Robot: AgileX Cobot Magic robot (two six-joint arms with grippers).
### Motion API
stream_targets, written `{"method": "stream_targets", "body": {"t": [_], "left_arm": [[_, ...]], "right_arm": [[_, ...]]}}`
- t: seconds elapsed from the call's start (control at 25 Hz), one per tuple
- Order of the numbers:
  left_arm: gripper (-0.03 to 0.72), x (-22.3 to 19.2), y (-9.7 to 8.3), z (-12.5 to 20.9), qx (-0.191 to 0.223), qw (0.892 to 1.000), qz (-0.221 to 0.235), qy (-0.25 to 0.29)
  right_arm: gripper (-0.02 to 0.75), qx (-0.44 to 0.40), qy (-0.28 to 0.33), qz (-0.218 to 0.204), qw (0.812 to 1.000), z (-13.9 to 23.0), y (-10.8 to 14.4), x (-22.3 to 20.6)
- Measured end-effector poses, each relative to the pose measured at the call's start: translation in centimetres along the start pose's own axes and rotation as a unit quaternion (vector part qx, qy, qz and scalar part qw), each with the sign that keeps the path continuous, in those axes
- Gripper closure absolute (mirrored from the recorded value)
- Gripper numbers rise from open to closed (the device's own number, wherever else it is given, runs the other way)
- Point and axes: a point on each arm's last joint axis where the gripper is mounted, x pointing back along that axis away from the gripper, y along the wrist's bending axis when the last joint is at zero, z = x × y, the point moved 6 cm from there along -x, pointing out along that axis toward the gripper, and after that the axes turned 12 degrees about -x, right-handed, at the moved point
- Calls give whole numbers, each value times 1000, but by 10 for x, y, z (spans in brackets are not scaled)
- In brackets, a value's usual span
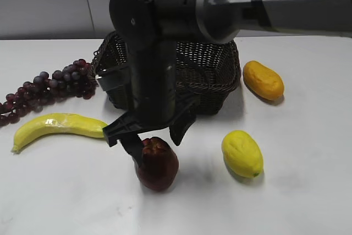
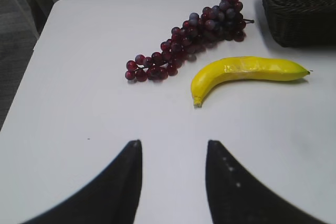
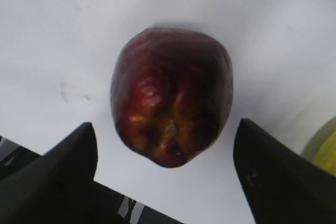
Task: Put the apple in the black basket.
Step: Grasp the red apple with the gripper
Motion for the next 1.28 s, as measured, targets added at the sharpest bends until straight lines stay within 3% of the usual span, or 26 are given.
{"method": "stream_targets", "body": {"t": [0.28,1.28], "left_arm": [[414,0,0,0,0,1000,0,0],[429,0,0,0,0,1000,0,0]], "right_arm": [[125,-10,-24,-9,1000,-8,3,-4],[172,-33,18,6,999,-3,0,-25]]}}
